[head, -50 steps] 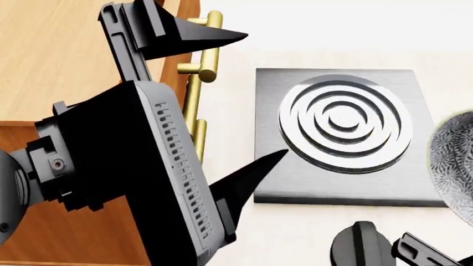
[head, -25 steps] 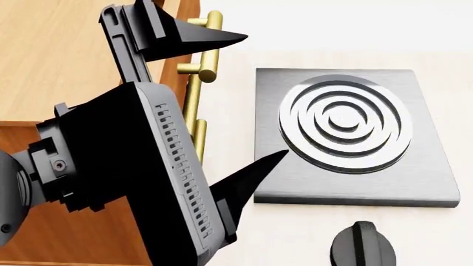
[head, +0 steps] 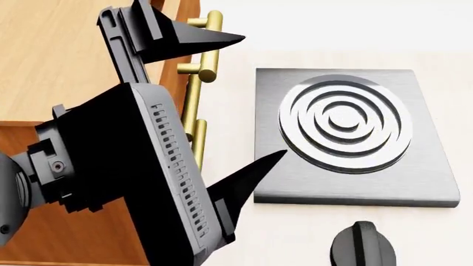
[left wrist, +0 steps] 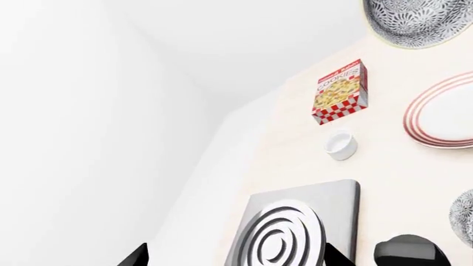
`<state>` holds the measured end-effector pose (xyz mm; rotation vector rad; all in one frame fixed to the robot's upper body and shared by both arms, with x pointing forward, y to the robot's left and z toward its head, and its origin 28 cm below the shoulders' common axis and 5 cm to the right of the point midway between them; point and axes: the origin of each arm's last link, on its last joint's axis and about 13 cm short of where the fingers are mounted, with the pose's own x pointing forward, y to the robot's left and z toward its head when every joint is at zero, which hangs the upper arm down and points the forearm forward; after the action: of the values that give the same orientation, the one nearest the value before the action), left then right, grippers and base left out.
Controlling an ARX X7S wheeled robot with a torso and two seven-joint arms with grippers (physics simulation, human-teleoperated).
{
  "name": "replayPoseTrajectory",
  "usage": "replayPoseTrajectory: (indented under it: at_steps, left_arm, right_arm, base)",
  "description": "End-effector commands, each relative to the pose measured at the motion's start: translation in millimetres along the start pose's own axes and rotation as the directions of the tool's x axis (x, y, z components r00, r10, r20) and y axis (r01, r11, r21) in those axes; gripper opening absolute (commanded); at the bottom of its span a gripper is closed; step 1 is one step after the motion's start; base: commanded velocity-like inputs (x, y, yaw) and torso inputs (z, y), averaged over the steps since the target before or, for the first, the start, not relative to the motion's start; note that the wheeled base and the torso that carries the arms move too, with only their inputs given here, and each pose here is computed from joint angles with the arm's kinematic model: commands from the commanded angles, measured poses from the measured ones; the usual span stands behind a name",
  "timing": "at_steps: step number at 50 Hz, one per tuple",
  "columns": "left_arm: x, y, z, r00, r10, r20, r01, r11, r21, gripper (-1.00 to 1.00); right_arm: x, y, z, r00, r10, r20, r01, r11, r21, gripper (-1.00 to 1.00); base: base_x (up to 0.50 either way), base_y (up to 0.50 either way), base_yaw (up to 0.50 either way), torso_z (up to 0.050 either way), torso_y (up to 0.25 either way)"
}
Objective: Pick the akita bowl on the wooden cabinet and place it on the plate.
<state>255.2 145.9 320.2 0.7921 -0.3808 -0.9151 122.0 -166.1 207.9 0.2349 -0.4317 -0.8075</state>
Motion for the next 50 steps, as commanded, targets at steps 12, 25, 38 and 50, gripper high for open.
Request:
replayPoseTrajectory:
  at_steps: [12,25,38,50]
  left_arm:
    - [1,-2.2,-4,1.000,-0.001,0.002,0.001,1.000,-0.012,1.00]
    - [1,-2.9,-5,1.000,0.000,0.001,0.000,1.000,-0.015,1.00]
    - [3,-3.2,-6,1.000,-0.005,0.004,0.005,1.000,-0.017,1.00]
    - [5,-3.7,-6,1.000,-0.010,0.008,0.010,1.000,-0.020,1.00]
  right_arm:
    - [7,-13.3,11,0.995,0.096,-0.034,-0.089,0.981,0.170,-1.00]
    - [19,-20.9,13,0.998,0.060,-0.019,-0.057,0.989,0.135,-1.00]
    - [41,-18.9,4,0.998,0.038,-0.057,-0.034,0.997,0.069,-1.00]
    - [61,-13.2,-3,0.994,0.047,-0.098,-0.043,0.998,0.047,-1.00]
  base:
    - [0.00,0.00,0.00,0.000,0.001]
    - [0.00,0.00,0.00,0.001,0.000]
    - [0.00,0.00,0.00,0.000,0.000]
    - [0.00,0.00,0.00,0.000,0.001]
